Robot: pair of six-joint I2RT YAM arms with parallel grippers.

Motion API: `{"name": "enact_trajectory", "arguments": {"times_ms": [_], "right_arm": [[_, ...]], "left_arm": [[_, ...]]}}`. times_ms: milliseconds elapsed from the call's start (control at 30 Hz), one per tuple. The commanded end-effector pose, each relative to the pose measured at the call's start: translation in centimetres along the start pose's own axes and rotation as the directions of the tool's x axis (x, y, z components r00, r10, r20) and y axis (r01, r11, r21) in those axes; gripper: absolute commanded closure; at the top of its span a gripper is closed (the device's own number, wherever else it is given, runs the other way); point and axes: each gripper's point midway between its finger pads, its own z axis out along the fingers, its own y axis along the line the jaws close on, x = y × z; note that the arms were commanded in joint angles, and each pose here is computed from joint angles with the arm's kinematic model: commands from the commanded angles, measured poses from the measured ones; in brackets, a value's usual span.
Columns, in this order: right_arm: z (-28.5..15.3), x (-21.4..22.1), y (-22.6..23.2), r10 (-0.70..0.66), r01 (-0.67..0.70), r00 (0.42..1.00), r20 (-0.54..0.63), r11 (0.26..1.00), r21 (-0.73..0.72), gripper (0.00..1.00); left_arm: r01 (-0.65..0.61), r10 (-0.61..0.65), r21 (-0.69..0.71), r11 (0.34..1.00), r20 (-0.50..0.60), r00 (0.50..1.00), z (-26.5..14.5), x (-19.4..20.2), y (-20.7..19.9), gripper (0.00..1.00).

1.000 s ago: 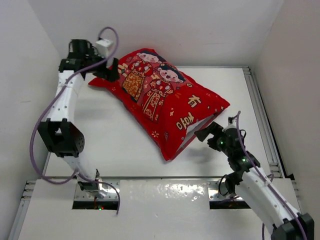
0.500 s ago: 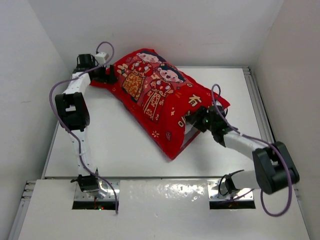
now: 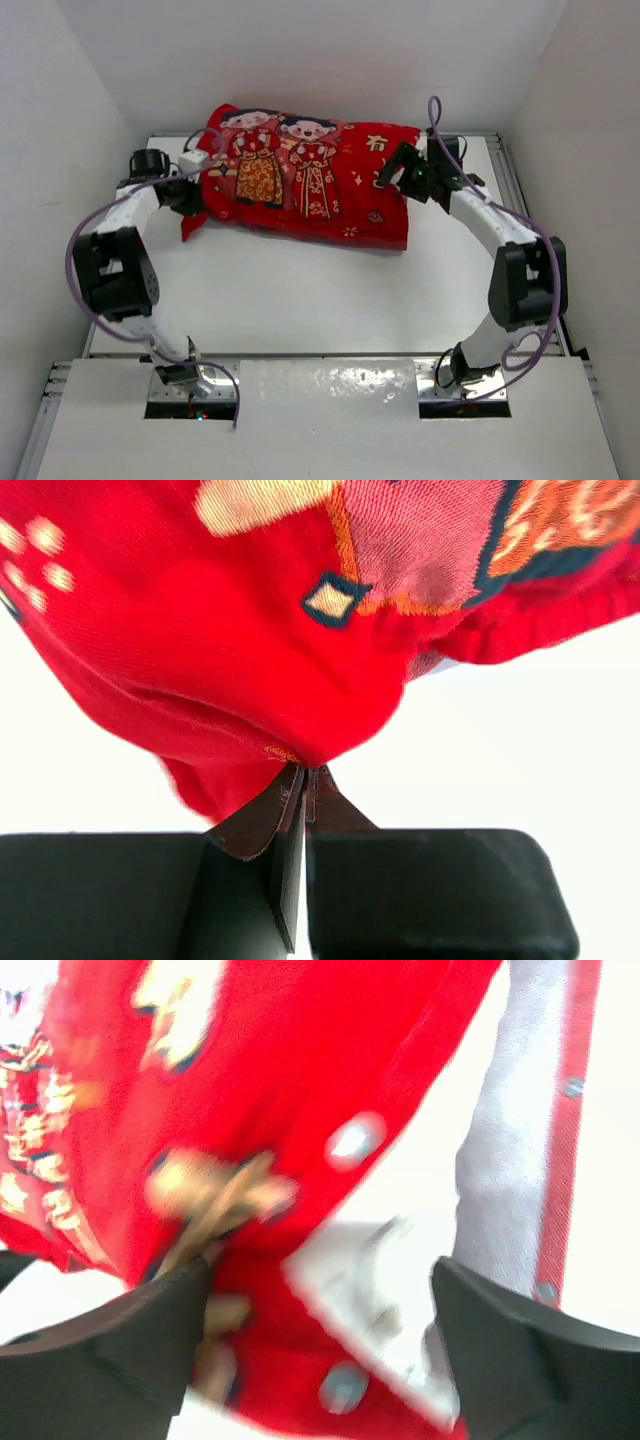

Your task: Put the pillow into the pillowcase

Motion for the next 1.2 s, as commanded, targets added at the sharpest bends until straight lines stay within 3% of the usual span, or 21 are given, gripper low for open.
{"name": "enact_trajectory", "arguments": {"times_ms": [0, 33, 67, 133, 167, 200, 300, 333, 367, 400, 433, 567, 667, 767, 867, 900, 933, 967, 1033, 1067, 1167], "right_arm": [[-4.1, 0.3, 0.9, -0.033, 0.035, 0.999, 0.020, 0.996, -0.083, 0.07], [-4.7, -0.6, -0.3, -0.015, 0.020, 0.998, 0.060, 0.996, -0.086, 0.01], [-4.8, 1.3, -2.0, 0.011, -0.008, 0.999, 0.032, 0.997, -0.078, 0.01], [-6.6, 1.1, -2.2, 0.028, -0.018, 0.998, 0.061, 0.987, -0.158, 0.01], [-6.9, 0.7, -1.5, 0.013, 0.006, 0.996, 0.089, 0.976, -0.216, 0.01], [-7.0, 1.5, -1.4, -0.001, 0.017, 0.998, 0.067, 0.969, -0.246, 0.01], [-8.5, 2.7, 0.8, -0.150, 0.145, 0.989, 0.011, 0.929, -0.341, 0.01], [-8.9, 2.9, 0.9, -0.185, 0.180, 0.983, 0.018, 0.928, -0.325, 0.01], [-9.1, 3.7, 0.2, -0.222, 0.215, 0.975, 0.010, 0.933, -0.289, 0.01], [-9.2, 3.9, -0.2, -0.229, 0.227, 0.973, 0.025, 0.939, -0.257, 0.01], [-9.6, 2.6, -0.9, -0.216, 0.233, 0.971, 0.104, 0.954, -0.190, 0.01], [-7.6, 3.6, -4.4, -0.063, 0.072, 0.995, 0.074, 0.991, -0.116, 0.01], [-4.7, 3.8, -4.6, -0.012, 0.015, 1.000, 0.026, 0.993, -0.121, 0.01], [-2.0, 3.5, -2.9, 0.022, -0.020, 1.000, 0.006, 0.988, -0.154, 0.01], [-1.1, 3.9, -3.1, 0.046, -0.047, 0.999, -0.011, 0.992, -0.117, 0.26], [-1.4, 3.6, -4.2, 0.069, -0.067, 0.998, 0.014, 0.995, -0.078, 0.55], [-1.7, 3.6, -5.0, 0.099, -0.097, 0.995, 0.024, 0.994, -0.052, 0.71], [-2.2, 4.8, -6.4, 0.122, -0.121, 0.992, 0.019, 0.993, -0.014, 0.85], [-3.8, 3.9, -8.1, 0.143, -0.145, 0.987, 0.074, 0.989, 0.023, 1.00], [-4.2, 4.8, -8.6, 0.146, -0.148, 0.987, 0.062, 0.988, 0.036, 1.00], [-6.6, 2.0, -10.6, 0.185, -0.193, 0.974, 0.132, 0.980, 0.051, 1.00]], "left_arm": [[-0.044, 0.045, 0.018, 0.999, -0.028, 0.999, -3.4, 1.5, -1.6, 1.00], [-0.043, 0.044, 0.034, 0.999, -0.041, 0.998, -4.3, 1.8, -2.4, 1.00], [-0.055, 0.057, 0.039, 0.998, -0.044, 0.997, -4.6, 2.0, -2.7, 1.00], [-0.063, 0.064, 0.021, 0.998, -0.039, 0.997, -5.5, 1.8, -2.7, 0.88], [-0.072, 0.072, 0.013, 0.997, -0.033, 0.997, -5.8, 1.5, -2.5, 0.73], [-0.062, 0.062, 0.006, 0.998, -0.034, 0.997, -6.2, 1.2, -2.4, 0.64], [-0.013, 0.015, 0.026, 1.000, -0.054, 0.998, -8.4, 0.4, -2.1, 0.47], [-0.005, 0.008, 0.041, 0.999, -0.064, 0.998, -9.1, 0.3, -2.3, 0.40], [-0.038, 0.040, 0.028, 0.999, -0.043, 0.998, -10.4, -1.0, -1.7, 0.20], [-0.014, 0.017, 0.042, 0.999, -0.055, 0.998, -11.6, -0.7, -2.0, 0.17], [-0.017, 0.018, 0.035, 0.999, -0.042, 0.999, -12.3, -1.1, -1.8, 0.03], [0.077, -0.062, -0.117, 0.990, 0.127, 0.990, -15.4, -4.0, 2.3, 0.00], [0.071, -0.006, -0.222, 0.972, 0.280, 0.960, -14.7, -7.6, 5.9, 0.00], [0.062, -0.015, -0.181, 0.982, 0.248, 0.969, -10.4, -8.1, 6.3, 0.00], [0.109, -0.081, -0.136, 0.985, 0.197, 0.977, -6.1, -7.0, 6.6, 0.00], [0.137, -0.110, -0.174, 0.975, 0.158, 0.981, -5.0, -5.8, 7.7, 0.02], [0.149, -0.122, -0.195, 0.969, 0.143, 0.982, -4.8, -5.3, 8.3, 0.08], [0.149, -0.125, -0.215, 0.965, 0.119, 0.985, -4.7, -4.6, 8.8, 0.44], [0.145, -0.137, -0.212, 0.966, 0.053, 0.989, -4.9, -2.6, 8.7, 0.80], [0.142, -0.138, -0.182, 0.973, 0.033, 0.990, -5.1, -1.8, 7.8, 1.00], [0.105, -0.104, -0.110, 0.988, 0.014, 0.995, -5.4, -0.9, 4.7, 1.00]]}}
